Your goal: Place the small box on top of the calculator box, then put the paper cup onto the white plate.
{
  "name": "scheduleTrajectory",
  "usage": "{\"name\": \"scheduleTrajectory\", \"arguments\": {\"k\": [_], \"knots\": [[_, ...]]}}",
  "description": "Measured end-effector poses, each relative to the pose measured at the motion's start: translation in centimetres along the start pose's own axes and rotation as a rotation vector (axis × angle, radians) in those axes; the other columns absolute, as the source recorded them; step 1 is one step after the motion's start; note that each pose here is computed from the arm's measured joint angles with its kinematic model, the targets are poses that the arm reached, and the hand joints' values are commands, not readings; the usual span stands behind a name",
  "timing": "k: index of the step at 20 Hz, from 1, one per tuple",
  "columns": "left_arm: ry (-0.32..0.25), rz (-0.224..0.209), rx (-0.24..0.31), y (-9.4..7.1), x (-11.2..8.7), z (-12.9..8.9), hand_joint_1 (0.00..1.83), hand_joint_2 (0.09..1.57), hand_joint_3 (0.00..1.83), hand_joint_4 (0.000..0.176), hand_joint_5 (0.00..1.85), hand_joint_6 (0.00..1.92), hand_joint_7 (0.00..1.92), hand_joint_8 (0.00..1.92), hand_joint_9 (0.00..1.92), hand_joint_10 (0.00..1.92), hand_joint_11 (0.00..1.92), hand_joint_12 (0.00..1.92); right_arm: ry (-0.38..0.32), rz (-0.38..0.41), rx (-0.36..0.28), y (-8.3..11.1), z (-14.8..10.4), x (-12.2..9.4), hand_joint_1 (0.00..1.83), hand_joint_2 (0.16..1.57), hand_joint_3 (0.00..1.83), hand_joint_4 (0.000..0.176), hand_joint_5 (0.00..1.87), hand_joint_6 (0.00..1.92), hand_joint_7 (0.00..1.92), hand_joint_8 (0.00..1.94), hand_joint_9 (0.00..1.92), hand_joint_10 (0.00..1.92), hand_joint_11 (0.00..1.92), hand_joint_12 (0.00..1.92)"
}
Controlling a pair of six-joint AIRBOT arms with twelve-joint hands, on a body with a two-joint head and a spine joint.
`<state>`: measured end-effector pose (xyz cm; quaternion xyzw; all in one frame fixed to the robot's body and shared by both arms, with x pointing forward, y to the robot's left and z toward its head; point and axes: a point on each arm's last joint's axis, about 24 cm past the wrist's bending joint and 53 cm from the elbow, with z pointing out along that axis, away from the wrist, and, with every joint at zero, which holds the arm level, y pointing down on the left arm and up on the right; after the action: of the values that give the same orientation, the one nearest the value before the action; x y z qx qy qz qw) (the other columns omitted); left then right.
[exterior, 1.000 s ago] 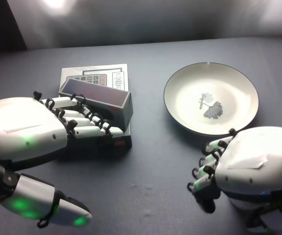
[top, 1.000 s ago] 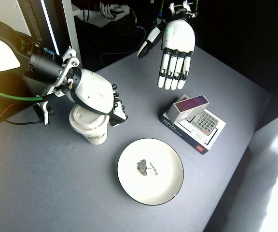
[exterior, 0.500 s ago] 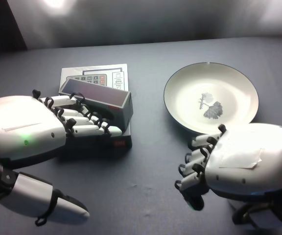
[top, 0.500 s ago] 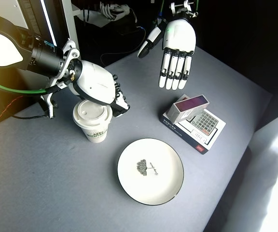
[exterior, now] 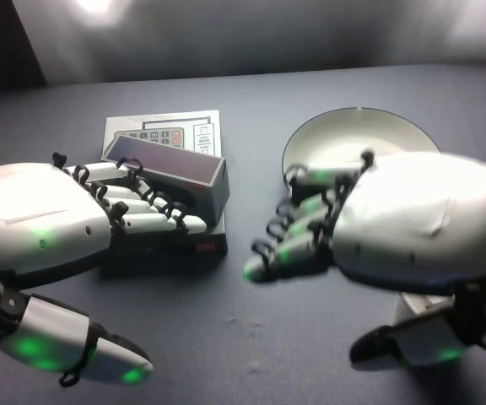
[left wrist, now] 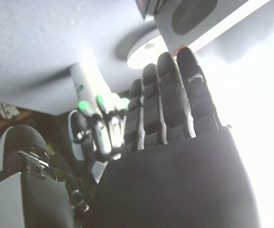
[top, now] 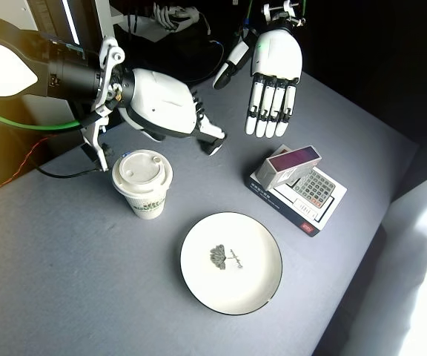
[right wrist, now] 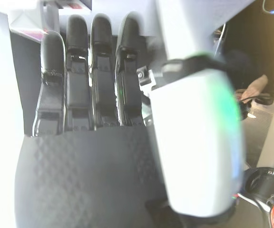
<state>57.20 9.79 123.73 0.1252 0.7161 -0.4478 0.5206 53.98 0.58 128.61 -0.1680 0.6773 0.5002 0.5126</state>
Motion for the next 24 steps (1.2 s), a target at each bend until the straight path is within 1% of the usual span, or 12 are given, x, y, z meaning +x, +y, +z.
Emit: {"name": "scheduleTrajectory", "arguments": {"k": [1,2,4,10,12,14,17,19,20,21,22,24], "knots": [[0.000,0.000,0.000,0.0,0.0,0.0,0.28,1.01,0.00,0.000,0.18,0.00,0.27,0.00,0.29,0.00,0.00,0.63,-0.019,0.013,0.005,-0.3,-0.1,-0.8,0.86,0.92,0.00,0.000,0.26,0.00,0.31,0.00,0.29,0.02,0.00,0.86],[0.001,0.000,-0.001,0.0,0.0,0.0,0.28,1.01,0.00,0.000,0.18,0.00,0.27,0.00,0.29,0.00,0.00,0.63,-0.041,0.029,0.016,-0.9,-0.2,-1.6,0.78,0.92,0.00,0.000,0.20,0.00,0.25,0.00,0.23,0.00,0.00,0.74],[0.002,0.000,-0.003,0.1,0.0,0.0,0.31,1.01,0.00,0.000,0.17,0.00,0.27,0.00,0.28,0.00,0.00,0.59,-0.065,0.033,0.051,-2.3,-0.9,-2.7,0.83,0.87,0.00,0.000,0.12,0.00,0.15,0.00,0.16,0.00,0.00,0.64],[0.002,-0.001,-0.004,0.1,0.0,0.0,0.26,1.02,0.00,0.000,0.16,0.00,0.25,0.00,0.27,0.00,0.00,0.60,-0.101,-0.019,0.118,-4.5,-3.0,-4.5,0.75,0.79,0.00,0.000,0.04,0.00,0.05,0.00,0.09,0.00,0.00,0.56],[0.003,-0.002,-0.006,0.1,0.1,0.0,0.26,1.02,0.00,0.000,0.15,0.00,0.25,0.00,0.27,0.00,0.00,0.60,-0.074,-0.018,0.147,-5.2,-3.0,-4.0,0.75,0.79,0.00,0.000,0.04,0.00,0.05,0.00,0.09,0.00,0.00,0.55],[0.005,-0.001,-0.009,0.2,0.1,0.0,0.25,1.01,0.00,0.000,0.19,0.01,0.28,0.01,0.29,0.01,0.00,0.63,-0.034,-0.014,0.189,-6.3,-3.3,-2.9,0.75,0.80,0.00,0.000,0.00,0.00,0.00,0.00,0.01,0.00,0.00,0.32],[0.007,-0.002,-0.012,0.2,0.2,0.0,0.24,1.02,0.00,0.000,0.15,0.00,0.24,0.00,0.25,0.00,0.00,0.55,0.017,-0.002,0.241,-7.7,-3.8,-1.4,0.76,0.79,0.00,0.000,0.00,0.00,0.00,0.00,0.03,0.00,0.00,0.33],[0.008,-0.002,-0.014,0.3,0.2,0.0,0.25,1.01,0.00,0.000,0.16,0.00,0.27,0.00,0.29,0.00,0.00,0.67,0.018,-0.001,0.241,-7.7,-3.8,-1.4,0.72,0.85,0.01,0.000,0.00,0.00,0.00,0.00,0.00,0.00,0.00,0.19],[0.009,-0.002,-0.015,0.3,0.2,0.0,0.25,1.01,0.00,0.000,0.16,0.00,0.26,0.00,0.29,0.00,0.00,0.68,0.021,-0.001,0.243,-7.7,-3.8,-1.2,0.77,0.81,0.00,0.000,0.00,0.00,0.00,0.00,0.01,0.00,0.00,0.28],[0.009,-0.002,-0.016,0.4,0.2,0.0,0.23,1.03,0.01,0.000,0.12,0.00,0.22,0.00,0.25,0.00,0.00,0.60,0.024,0.000,0.246,-7.8,-3.8,-1.2,0.79,0.79,0.00,0.000,0.00,0.00,0.00,0.00,0.03,0.01,0.00,0.35],[0.011,-0.001,-0.018,0.4,0.3,0.0,0.26,1.02,0.00,0.000,0.14,0.01,0.24,0.01,0.25,0.00,0.00,0.61,0.030,0.004,0.251,-7.9,-3.8,-1.0,0.78,0.79,0.00,0.000,0.00,0.00,0.00,0.00,0.02,0.00,0.00,0.36],[0.011,-0.001,-0.018,0.4,0.3,0.0,0.25,1.01,0.00,0.000,0.13,0.00,0.22,0.00,0.25,0.00,0.00,0.60,0.050,0.006,0.265,-8.2,-3.9,-0.4,0.72,0.82,0.00,0.000,0.00,0.00,0.00,0.00,0.00,0.00,0.00,0.25]]}}
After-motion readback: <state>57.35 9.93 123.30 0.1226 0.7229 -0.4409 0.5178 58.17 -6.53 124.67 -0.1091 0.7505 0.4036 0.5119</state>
